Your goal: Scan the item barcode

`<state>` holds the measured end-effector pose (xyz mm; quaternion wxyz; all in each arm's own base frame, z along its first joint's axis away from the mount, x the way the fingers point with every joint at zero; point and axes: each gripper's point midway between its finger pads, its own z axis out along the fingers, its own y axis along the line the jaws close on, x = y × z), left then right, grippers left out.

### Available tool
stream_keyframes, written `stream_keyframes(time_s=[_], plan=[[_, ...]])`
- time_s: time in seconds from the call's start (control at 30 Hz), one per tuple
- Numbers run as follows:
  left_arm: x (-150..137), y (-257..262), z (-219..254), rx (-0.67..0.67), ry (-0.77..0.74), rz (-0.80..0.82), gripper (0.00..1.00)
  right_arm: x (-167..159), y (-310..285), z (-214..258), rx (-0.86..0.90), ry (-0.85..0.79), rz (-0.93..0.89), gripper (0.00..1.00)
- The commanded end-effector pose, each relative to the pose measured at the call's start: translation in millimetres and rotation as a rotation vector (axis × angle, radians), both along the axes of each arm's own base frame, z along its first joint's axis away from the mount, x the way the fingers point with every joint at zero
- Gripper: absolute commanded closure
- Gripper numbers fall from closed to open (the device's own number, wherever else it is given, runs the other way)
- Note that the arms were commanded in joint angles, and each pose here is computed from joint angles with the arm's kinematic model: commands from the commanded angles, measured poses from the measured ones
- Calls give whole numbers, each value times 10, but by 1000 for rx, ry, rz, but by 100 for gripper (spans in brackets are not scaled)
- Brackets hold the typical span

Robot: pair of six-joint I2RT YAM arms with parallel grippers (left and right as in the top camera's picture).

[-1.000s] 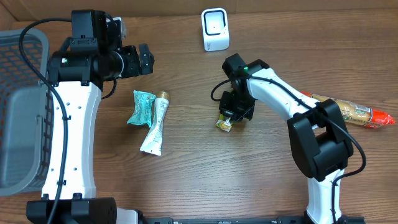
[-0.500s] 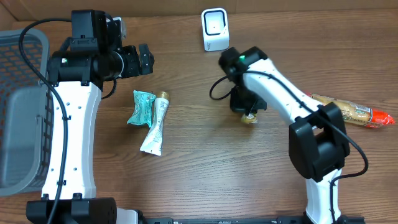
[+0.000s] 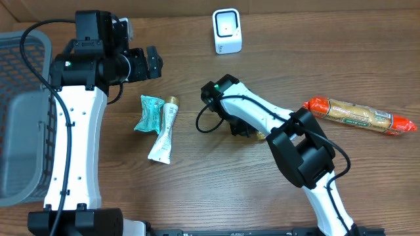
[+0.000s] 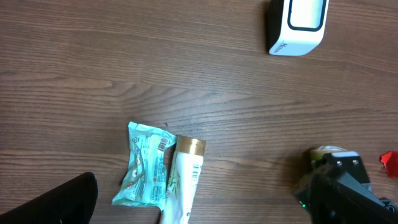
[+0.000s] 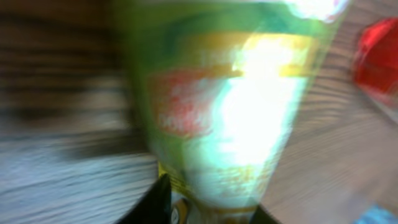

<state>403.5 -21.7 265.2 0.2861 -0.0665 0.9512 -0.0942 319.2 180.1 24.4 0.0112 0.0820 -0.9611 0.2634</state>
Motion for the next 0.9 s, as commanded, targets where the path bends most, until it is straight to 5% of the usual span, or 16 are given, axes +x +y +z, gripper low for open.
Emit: stream_keyframes(time_s=[0.0,0.1,0.37,0.87], plan=[[10,-24,50,7,-18,-26,0,-213,334,-137,125,92,-14,51],[10,-21,50,7,-18,-25,1,-377,492,-163,187,191,62,28],[10,-22,50,7,-18,-25,0,-517,697,-150,224,231,136,15],[10,-22,50,7,-18,-25,0,220,311,1310,533,-158,-258,26]])
